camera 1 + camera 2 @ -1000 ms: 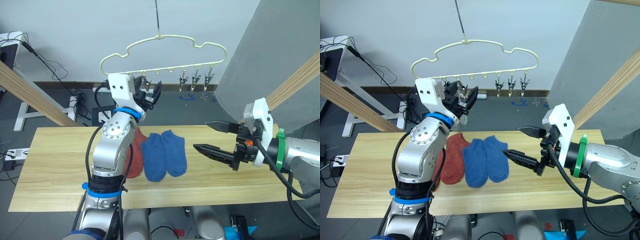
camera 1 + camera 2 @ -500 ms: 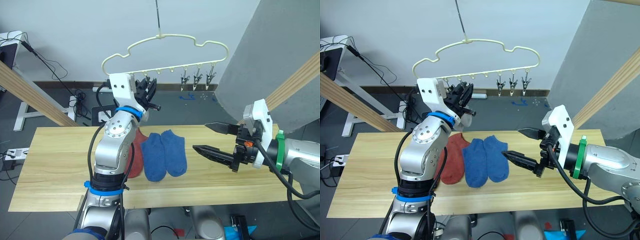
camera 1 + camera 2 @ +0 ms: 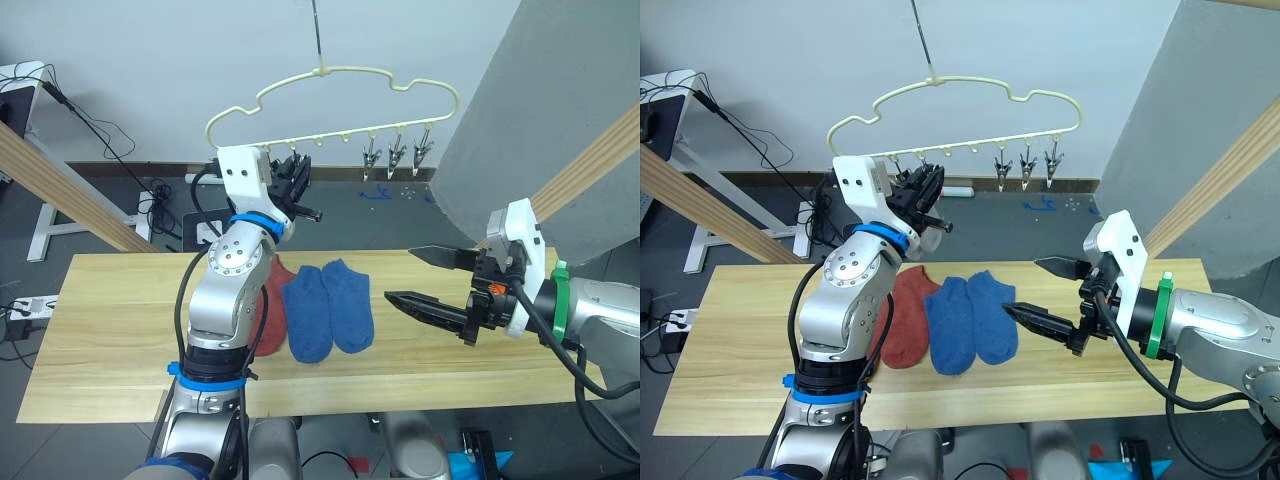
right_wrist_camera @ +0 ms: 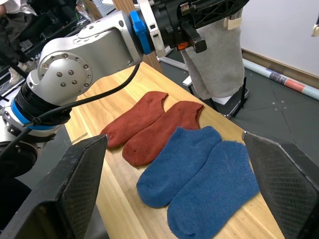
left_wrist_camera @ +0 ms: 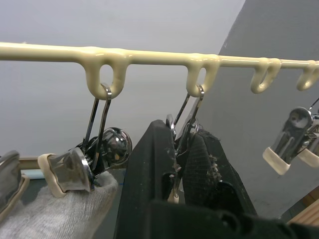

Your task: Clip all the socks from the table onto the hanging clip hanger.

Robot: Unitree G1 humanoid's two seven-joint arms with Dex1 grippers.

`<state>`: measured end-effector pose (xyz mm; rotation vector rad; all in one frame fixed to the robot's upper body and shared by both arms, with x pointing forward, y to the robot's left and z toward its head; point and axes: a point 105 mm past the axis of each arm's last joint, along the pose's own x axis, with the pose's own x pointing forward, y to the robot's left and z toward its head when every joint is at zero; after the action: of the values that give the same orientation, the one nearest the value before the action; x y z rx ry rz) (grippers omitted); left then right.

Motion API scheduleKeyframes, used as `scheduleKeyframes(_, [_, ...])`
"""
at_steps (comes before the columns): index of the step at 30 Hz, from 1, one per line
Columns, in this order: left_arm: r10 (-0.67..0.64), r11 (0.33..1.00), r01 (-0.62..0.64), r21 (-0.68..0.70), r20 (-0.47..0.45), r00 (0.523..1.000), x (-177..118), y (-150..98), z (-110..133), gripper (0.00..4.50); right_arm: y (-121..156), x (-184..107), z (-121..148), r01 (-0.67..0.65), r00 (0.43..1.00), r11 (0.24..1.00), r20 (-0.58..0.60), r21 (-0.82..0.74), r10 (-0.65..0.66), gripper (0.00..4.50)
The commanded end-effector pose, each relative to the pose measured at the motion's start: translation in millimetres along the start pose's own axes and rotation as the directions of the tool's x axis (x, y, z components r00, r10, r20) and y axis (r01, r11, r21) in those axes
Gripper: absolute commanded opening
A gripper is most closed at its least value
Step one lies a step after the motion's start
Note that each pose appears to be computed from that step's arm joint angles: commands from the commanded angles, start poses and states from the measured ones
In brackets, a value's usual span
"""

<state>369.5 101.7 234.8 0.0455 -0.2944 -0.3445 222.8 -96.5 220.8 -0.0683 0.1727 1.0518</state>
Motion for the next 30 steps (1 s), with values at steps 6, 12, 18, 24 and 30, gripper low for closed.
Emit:
scheduleKeyframes(6, [0.01,1.0,-0.009,-0.027,0.049,0.999,-2,5,19,0.32,-15,18,-37,0.157,0.976,0.987,-0.158,0.019,-0.152,4.5])
scheduleKeyframes(12, [-0.011,0.992,0.016,-0.124,0.036,0.999,-5,6,24,0.32,-25,39,-51,0.261,0.95,0.962,-0.2,0.082,-0.241,4.5])
scheduleKeyframes(18, [-0.043,0.982,0.049,-0.184,0.032,0.999,-7,7,30,0.32,-27,59,-55,0.312,0.935,0.941,-0.218,0.133,-0.279,4.5])
scheduleKeyframes(24, [-0.062,0.974,0.066,-0.214,0.027,0.998,-7,6,33,0.32,-26,74,-58,0.316,0.93,0.937,-0.246,0.147,-0.275,4.5])
scheduleKeyframes(30, [-0.105,0.96,0.102,-0.262,0.002,0.994,-8,3,32,0.32,-32,103,-76,0.353,0.896,0.927,-0.332,0.129,-0.295,4.5])
